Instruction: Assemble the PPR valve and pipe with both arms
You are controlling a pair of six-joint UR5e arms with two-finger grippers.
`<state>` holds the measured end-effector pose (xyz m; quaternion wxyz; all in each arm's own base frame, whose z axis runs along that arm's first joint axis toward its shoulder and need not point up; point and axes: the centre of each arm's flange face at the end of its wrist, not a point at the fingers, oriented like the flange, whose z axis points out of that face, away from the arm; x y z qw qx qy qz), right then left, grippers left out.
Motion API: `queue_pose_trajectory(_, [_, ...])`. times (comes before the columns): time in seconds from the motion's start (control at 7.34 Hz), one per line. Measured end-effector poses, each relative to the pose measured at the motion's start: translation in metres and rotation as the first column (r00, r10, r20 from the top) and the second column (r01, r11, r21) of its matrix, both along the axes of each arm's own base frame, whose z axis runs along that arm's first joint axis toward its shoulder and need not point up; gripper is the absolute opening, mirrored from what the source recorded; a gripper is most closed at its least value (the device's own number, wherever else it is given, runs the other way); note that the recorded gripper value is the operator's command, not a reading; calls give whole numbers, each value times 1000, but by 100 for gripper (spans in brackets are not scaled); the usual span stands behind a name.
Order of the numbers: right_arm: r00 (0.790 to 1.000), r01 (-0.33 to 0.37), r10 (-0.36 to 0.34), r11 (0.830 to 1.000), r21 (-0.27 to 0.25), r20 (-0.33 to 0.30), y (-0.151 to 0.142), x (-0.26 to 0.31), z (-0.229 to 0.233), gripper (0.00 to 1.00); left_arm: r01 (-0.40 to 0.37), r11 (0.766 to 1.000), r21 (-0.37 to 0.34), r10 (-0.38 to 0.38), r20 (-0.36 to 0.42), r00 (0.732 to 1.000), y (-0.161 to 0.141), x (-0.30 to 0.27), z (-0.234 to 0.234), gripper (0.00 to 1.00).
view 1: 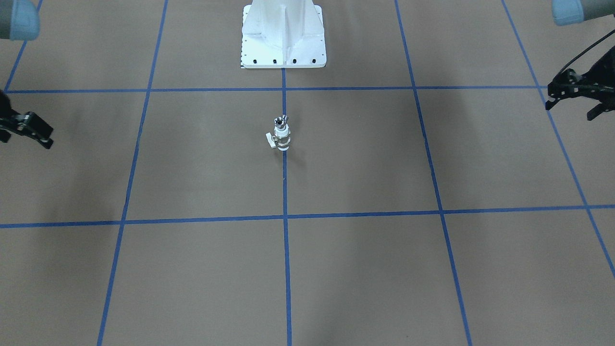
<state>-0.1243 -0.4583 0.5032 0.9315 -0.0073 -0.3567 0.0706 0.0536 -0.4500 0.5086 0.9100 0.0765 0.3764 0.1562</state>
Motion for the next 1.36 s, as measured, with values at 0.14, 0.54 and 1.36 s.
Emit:
queue_pose_trajectory(0.14, [999,44,-44,999,15,20,5,45,35,100,-2,1000,4,2,-2,1000,4,-28,14,99])
queue_pose_trajectory(0.54, [989,131,-137,985,114,47,30,138,102,100,38,998,-59,-39,-24,999,10,-78,69,99])
queue_pose_trajectory(1.36, [979,186,-197,968,169,50,40,163,127,100,74,985,-156,-78,-21,997,16,-93,118,99])
